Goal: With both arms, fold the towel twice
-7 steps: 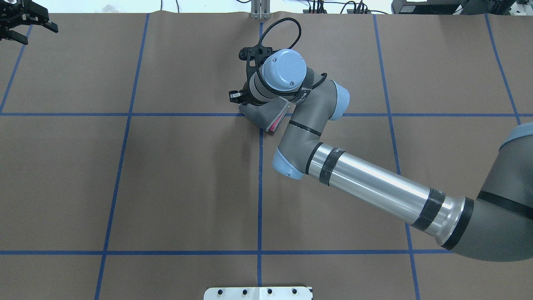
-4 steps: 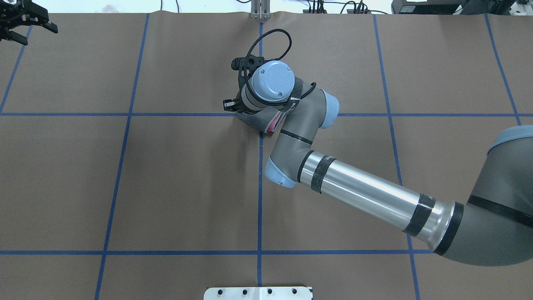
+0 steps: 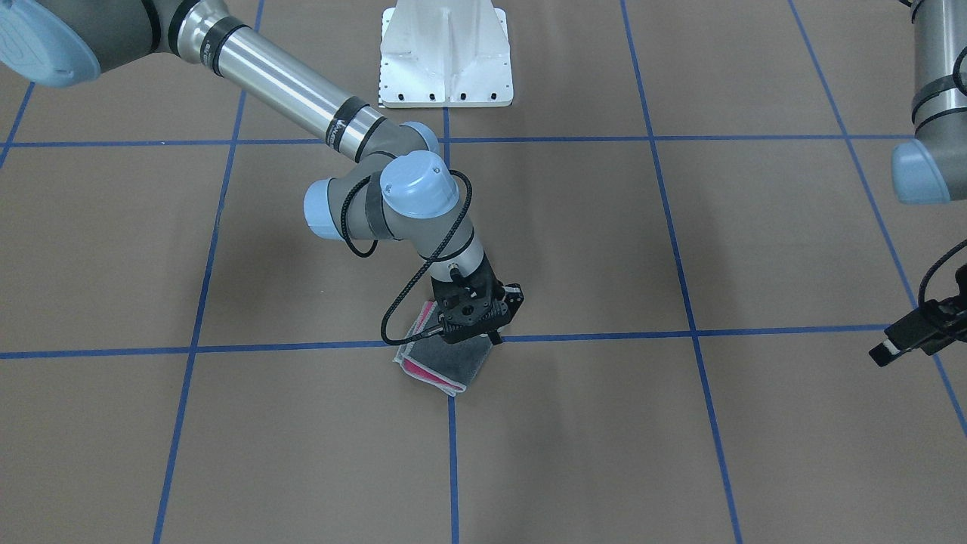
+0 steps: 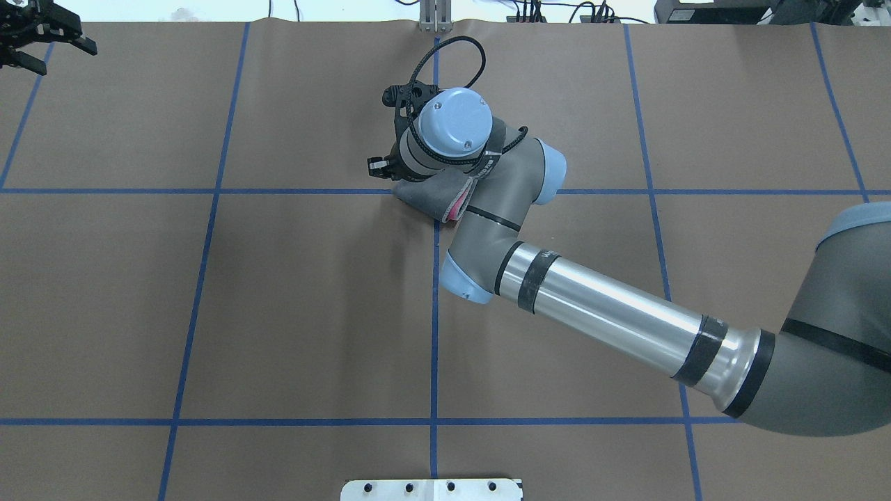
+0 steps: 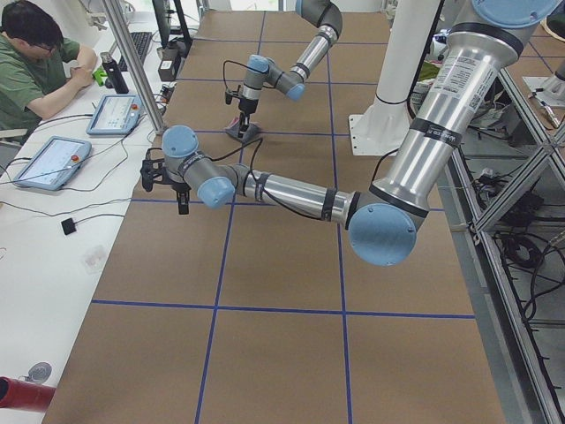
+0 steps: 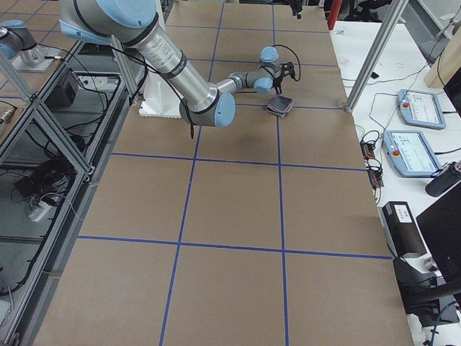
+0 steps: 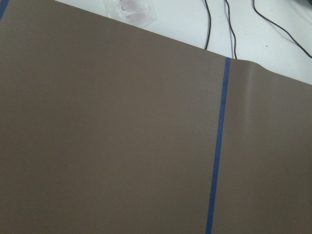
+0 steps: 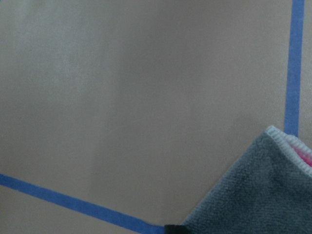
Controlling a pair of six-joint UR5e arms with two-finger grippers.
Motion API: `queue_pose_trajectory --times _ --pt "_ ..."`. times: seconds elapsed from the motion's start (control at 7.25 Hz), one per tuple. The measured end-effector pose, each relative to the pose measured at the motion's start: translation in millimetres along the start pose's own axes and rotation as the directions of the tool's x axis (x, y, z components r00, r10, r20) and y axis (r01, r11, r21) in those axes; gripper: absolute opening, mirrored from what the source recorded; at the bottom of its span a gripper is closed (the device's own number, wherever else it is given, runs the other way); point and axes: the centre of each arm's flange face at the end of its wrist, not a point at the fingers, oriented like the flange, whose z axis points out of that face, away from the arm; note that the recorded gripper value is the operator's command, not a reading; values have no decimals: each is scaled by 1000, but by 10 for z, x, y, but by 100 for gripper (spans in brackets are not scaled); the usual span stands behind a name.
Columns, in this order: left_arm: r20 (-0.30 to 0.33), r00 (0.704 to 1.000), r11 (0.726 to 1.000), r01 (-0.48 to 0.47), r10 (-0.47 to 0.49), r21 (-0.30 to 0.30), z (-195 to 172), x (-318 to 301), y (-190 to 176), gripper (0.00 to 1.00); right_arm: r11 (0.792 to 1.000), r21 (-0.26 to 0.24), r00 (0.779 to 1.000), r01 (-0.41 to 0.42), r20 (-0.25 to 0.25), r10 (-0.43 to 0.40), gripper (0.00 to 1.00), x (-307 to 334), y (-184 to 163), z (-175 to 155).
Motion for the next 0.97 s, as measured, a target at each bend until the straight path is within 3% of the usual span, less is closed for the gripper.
queue_pose_trajectory --times 0.14,0.28,0.55,0.83,0.97 --pt "-7 1000 1000 0 0 -8 -6 10 13 100 999 -15 999 -39 32 40 99 -3 -244 -257" --pt "-16 1000 1000 -4 3 -16 -18 24 31 100 997 -34 997 -69 43 71 99 -18 -442 -569" --pt "-33 999 999 -34 33 -7 -109 80 74 100 990 -79 993 -114 -10 114 100 300 -697 -1318" --pt "-42 987 988 -154 155 17 -276 44 164 100 991 -129 995 -24 -100 11 100 1442 -711 -2097" --pt "-26 974 974 -223 223 30 -373 -190 252 100 985 -167 985 33 -162 -60 100 2045 -713 -2459"
